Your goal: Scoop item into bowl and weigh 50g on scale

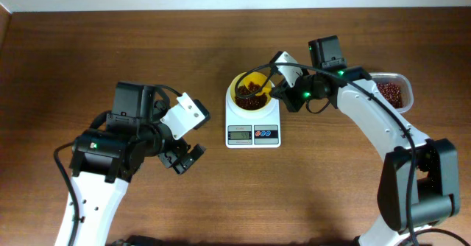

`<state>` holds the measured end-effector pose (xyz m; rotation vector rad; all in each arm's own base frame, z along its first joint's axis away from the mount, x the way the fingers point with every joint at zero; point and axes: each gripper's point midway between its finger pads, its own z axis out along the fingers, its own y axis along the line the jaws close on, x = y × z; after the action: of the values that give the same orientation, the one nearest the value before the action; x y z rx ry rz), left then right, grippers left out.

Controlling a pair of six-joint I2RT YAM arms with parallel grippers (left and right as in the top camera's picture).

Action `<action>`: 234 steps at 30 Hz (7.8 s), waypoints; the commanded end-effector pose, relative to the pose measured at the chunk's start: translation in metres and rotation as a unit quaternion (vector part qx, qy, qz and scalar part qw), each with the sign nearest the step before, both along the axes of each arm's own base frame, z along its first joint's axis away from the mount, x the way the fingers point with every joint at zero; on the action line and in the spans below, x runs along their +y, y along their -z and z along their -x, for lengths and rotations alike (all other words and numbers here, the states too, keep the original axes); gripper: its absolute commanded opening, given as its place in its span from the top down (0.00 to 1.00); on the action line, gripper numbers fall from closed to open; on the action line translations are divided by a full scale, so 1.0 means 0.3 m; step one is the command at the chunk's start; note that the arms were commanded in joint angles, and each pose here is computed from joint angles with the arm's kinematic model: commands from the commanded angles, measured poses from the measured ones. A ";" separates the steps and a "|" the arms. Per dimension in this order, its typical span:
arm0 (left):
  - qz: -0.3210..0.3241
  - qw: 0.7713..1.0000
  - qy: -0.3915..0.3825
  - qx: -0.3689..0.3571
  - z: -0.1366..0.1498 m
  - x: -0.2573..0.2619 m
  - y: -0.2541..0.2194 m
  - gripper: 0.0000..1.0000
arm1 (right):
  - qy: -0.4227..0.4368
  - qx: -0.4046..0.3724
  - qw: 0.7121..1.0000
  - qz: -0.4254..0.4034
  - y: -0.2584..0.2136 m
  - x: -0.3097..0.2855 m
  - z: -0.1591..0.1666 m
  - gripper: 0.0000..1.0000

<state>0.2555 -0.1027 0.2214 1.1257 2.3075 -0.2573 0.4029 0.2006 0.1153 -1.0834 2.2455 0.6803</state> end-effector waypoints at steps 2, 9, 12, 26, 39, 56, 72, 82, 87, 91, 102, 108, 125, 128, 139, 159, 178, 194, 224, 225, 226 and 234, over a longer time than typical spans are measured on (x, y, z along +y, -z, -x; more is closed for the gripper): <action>-0.003 1.000 0.004 -0.010 -0.010 0.006 -0.018 0.01 | -0.011 -0.018 1.000 -0.016 -0.072 0.027 -0.003 0.96; -0.003 1.000 0.004 -0.010 -0.010 0.006 -0.018 0.01 | -0.024 -0.048 0.998 -0.011 -0.113 0.015 0.004 0.96; -0.003 1.000 0.004 -0.010 -0.010 0.005 -0.018 0.01 | -0.024 -0.050 0.998 -0.008 -0.111 0.013 0.004 0.96; -0.002 1.000 0.004 -0.010 -0.010 0.005 -0.018 0.01 | -0.019 -0.045 0.999 0.000 -0.084 0.006 -0.002 0.96; -0.003 1.000 0.004 -0.010 -0.010 0.006 -0.018 0.01 | -0.035 -0.063 0.997 -0.014 -0.123 0.043 0.011 0.96; -0.003 1.000 0.004 -0.010 -0.010 0.006 -0.018 0.01 | -0.016 -0.069 0.997 0.041 -0.055 0.028 -0.003 0.96; -0.003 1.000 0.004 -0.010 -0.010 0.006 -0.018 0.01 | -0.016 -0.068 0.996 0.049 -0.037 0.032 -0.005 0.96; -0.003 1.000 0.004 -0.010 -0.010 0.006 -0.018 0.01 | -0.015 -0.073 0.996 0.048 -0.047 0.033 -0.008 0.96; -0.003 1.000 0.004 -0.010 -0.010 0.006 -0.018 0.01 | -0.022 -0.075 0.995 0.064 -0.036 0.059 0.010 0.96; -0.003 1.000 0.004 -0.010 -0.010 0.006 -0.018 0.01 | -0.023 -0.091 0.993 0.071 -0.073 0.070 0.018 0.96; -0.003 1.000 0.004 -0.010 -0.010 0.006 -0.018 0.01 | -0.011 -0.097 0.991 0.090 -0.084 0.049 0.005 0.96; -0.003 1.000 0.004 -0.010 -0.010 0.006 -0.018 0.01 | -0.010 -0.096 0.991 0.090 -0.083 0.046 0.005 0.96; -0.003 1.000 0.004 -0.010 -0.010 0.005 -0.018 0.01 | -0.010 -0.096 0.991 0.090 -0.083 0.045 0.005 0.96; -0.003 1.000 0.004 -0.010 -0.010 0.006 -0.018 0.01 | -0.010 -0.096 0.991 0.090 -0.084 0.045 0.005 0.96; -0.003 1.000 0.004 -0.010 -0.010 0.006 -0.018 0.01 | -0.009 -0.104 0.991 0.087 -0.108 0.047 0.000 0.96; -0.003 1.000 0.004 -0.010 -0.010 0.006 -0.018 0.01 | -0.007 -0.092 0.991 0.096 -0.130 0.029 0.033 0.96; -0.003 1.000 0.004 -0.010 -0.010 0.006 -0.018 0.01 | 0.003 -0.078 0.994 0.078 -0.135 0.041 0.038 0.96; -0.003 1.000 0.004 -0.010 -0.010 0.006 -0.018 0.01 | 0.016 -0.206 0.966 0.157 -0.280 0.004 -0.054 0.96; -0.003 1.000 0.004 -0.010 -0.010 0.005 -0.018 0.01 | 0.464 -0.078 0.879 -0.070 -0.421 -0.829 -0.245 0.96; -0.003 1.000 0.004 -0.010 -0.010 0.005 -0.018 0.01 | 0.475 -0.076 0.872 -0.088 -0.435 -0.829 -0.254 0.96; -0.003 1.000 0.004 -0.010 -0.010 0.005 -0.018 0.01 | 0.482 -0.070 0.865 -0.118 -0.456 -0.817 -0.265 0.96; -0.003 1.000 0.004 -0.010 -0.010 0.005 -0.018 0.01 | 0.311 -0.050 0.894 -0.318 -0.685 -0.583 -0.246 0.96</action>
<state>0.2555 -0.1027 0.2214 1.1257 2.3075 -0.2573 0.4916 -0.0060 0.2938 0.0988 1.9523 0.7087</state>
